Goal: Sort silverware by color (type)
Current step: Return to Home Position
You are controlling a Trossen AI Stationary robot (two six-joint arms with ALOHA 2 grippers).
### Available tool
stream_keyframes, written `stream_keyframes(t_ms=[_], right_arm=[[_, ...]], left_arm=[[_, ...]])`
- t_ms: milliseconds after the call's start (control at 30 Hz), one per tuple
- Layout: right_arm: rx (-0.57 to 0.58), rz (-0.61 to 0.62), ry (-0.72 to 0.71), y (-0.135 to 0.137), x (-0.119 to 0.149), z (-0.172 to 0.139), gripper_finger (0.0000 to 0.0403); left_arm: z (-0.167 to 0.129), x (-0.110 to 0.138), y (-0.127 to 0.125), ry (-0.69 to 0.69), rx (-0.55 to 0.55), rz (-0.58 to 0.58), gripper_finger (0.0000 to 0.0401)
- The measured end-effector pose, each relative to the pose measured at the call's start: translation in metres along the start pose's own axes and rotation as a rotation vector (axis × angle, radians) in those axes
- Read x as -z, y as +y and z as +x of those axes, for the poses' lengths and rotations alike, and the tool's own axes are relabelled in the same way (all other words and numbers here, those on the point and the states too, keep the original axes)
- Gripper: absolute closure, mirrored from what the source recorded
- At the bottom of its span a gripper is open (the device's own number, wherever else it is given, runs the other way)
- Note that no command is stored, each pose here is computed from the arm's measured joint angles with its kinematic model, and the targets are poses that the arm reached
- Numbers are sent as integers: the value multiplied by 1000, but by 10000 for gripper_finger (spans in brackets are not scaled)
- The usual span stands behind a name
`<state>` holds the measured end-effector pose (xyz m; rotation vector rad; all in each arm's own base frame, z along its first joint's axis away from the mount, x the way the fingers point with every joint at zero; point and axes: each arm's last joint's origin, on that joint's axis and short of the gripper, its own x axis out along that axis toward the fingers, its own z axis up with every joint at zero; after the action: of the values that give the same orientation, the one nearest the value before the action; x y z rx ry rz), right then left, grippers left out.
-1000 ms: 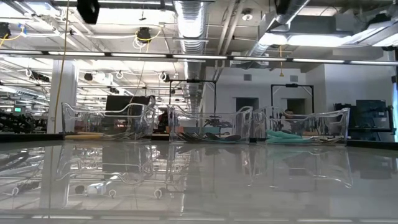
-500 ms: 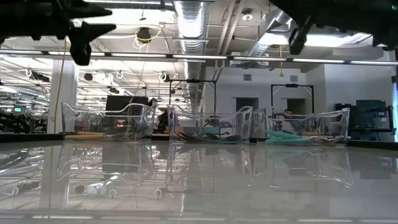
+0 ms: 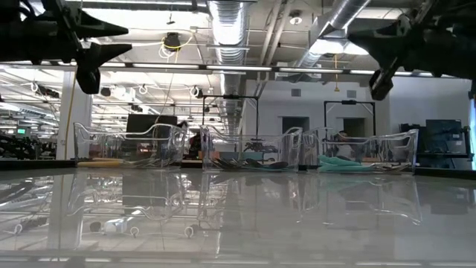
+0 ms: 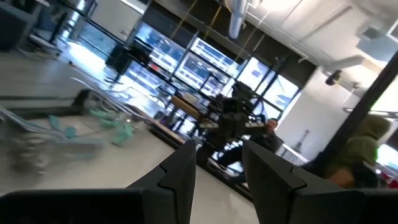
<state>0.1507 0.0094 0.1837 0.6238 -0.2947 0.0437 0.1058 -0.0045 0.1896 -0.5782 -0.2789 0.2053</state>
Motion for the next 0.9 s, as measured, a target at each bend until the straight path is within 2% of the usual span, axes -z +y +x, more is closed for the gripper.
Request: stream_keyframes(t_ms=[133, 233, 300, 433, 567, 667, 900], right_arm=[[-35, -30, 15, -2, -6, -3, 382], [25, -56, 57, -9, -9, -7, 382], [47, -68, 37, -11, -16, -11, 382], [37, -123, 13, -12, -27, -20, 382], [105, -142, 31, -17, -29, -29, 382], [142, -150, 51, -20, -28, -34, 382], [198, -255, 129, -24, -23, -43, 382]], left_arm=[[-2, -3, 0, -29, 5, 25, 293], [-4, -5, 0, -37, 9, 36, 305], [-6, -5, 1, -33, 11, 45, 315], [-9, -2, 3, 8, 24, 68, 349], [-12, 1, 6, 44, 7, 93, 393], [-12, 3, 7, 65, 0, 108, 396], [-13, 10, 10, 146, 5, 167, 401]])
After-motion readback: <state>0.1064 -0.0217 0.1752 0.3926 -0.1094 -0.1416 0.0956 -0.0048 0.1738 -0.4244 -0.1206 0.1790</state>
